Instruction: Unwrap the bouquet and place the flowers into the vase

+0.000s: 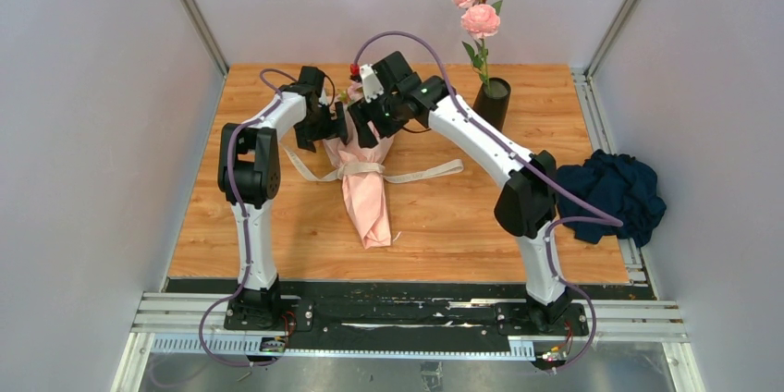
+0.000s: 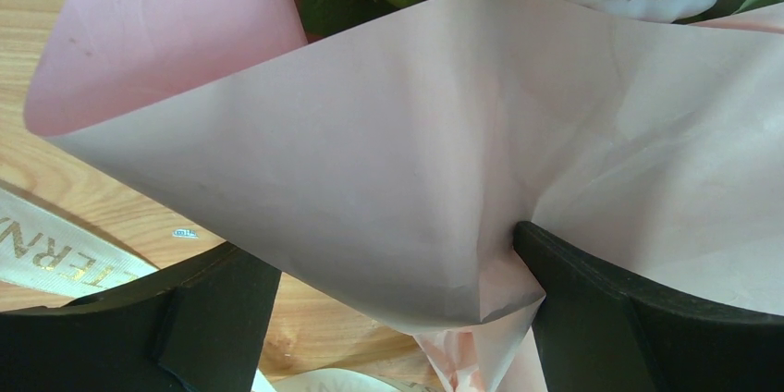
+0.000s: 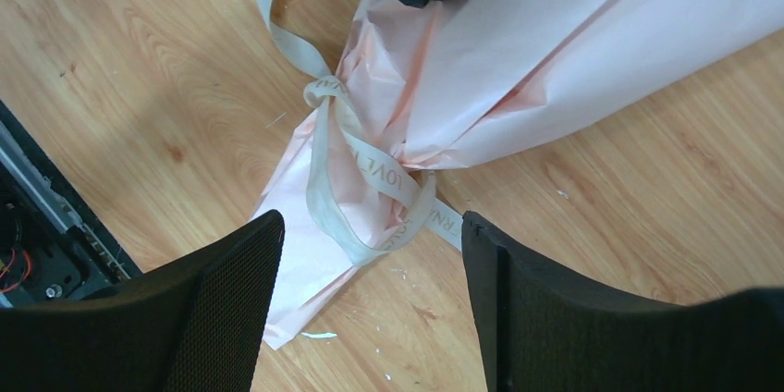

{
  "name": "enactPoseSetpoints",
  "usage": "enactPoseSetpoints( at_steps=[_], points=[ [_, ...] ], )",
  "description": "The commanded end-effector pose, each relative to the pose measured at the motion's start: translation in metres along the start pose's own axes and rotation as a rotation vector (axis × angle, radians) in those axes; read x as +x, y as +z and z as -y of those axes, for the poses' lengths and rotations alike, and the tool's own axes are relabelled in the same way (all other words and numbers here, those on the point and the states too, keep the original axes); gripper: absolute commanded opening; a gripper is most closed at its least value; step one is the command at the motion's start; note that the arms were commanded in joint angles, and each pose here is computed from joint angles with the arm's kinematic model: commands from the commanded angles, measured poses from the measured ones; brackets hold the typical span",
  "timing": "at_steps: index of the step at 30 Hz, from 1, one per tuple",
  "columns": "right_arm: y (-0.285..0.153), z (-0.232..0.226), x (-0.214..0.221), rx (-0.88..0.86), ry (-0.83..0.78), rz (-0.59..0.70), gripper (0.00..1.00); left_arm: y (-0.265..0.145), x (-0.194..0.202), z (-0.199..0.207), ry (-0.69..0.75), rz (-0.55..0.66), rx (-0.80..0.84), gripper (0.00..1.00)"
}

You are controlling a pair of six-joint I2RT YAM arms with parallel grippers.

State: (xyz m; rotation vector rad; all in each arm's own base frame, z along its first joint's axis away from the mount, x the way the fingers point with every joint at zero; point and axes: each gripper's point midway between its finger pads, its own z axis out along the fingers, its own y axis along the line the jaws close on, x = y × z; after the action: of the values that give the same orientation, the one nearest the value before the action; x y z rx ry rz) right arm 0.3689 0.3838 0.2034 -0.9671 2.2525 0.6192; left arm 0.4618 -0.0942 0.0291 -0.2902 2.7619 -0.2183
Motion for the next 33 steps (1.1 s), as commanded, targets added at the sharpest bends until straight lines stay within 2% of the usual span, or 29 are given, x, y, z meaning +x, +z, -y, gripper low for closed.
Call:
enactPoseSetpoints(
  at_steps=[1,8,16,18,20,21,22,23,28,33],
  points=[
    [0.018,-0.025,0.027,-0.078,-0.021,-0.086,0.74,0.011,0.013,-0.004,-0.013,-0.043,-0.002,1.0],
    [0.043,-0.041,0.05,-0.125,-0.039,-0.157,0.74,0.01,0.016,-0.005,-0.01,-0.045,-0.004,1.0],
    [0.054,-0.036,0.08,-0.113,-0.027,-0.233,0.73,0.009,0.015,-0.004,-0.013,-0.044,0.001,1.0],
    [0.053,-0.035,0.082,-0.107,-0.026,-0.238,0.62,0.008,0.014,-0.003,-0.014,-0.041,0.008,1.0],
    [0.052,-0.035,0.08,-0.104,-0.027,-0.233,0.41,0.007,0.013,-0.003,-0.012,-0.038,0.006,1.0],
    [0.05,-0.034,0.078,-0.099,-0.029,-0.228,0.17,0.008,0.014,-0.003,-0.011,-0.039,0.005,1.0],
    [0.048,-0.034,0.076,-0.094,-0.031,-0.222,0.03,0.007,0.014,-0.003,-0.01,-0.039,0.005,1.0],
    [0.045,-0.033,0.073,-0.087,-0.034,-0.214,0.0,0.008,0.014,-0.003,-0.011,-0.039,0.005,1.0],
    [0.018,-0.025,0.039,-0.01,-0.055,-0.131,0.0,0.008,0.012,-0.003,-0.012,-0.036,0.007,1.0],
    [-0.063,-0.019,-0.021,0.048,-0.05,0.053,0.0,0.01,0.01,-0.007,-0.019,-0.033,-0.016,1.0]
  ],
)
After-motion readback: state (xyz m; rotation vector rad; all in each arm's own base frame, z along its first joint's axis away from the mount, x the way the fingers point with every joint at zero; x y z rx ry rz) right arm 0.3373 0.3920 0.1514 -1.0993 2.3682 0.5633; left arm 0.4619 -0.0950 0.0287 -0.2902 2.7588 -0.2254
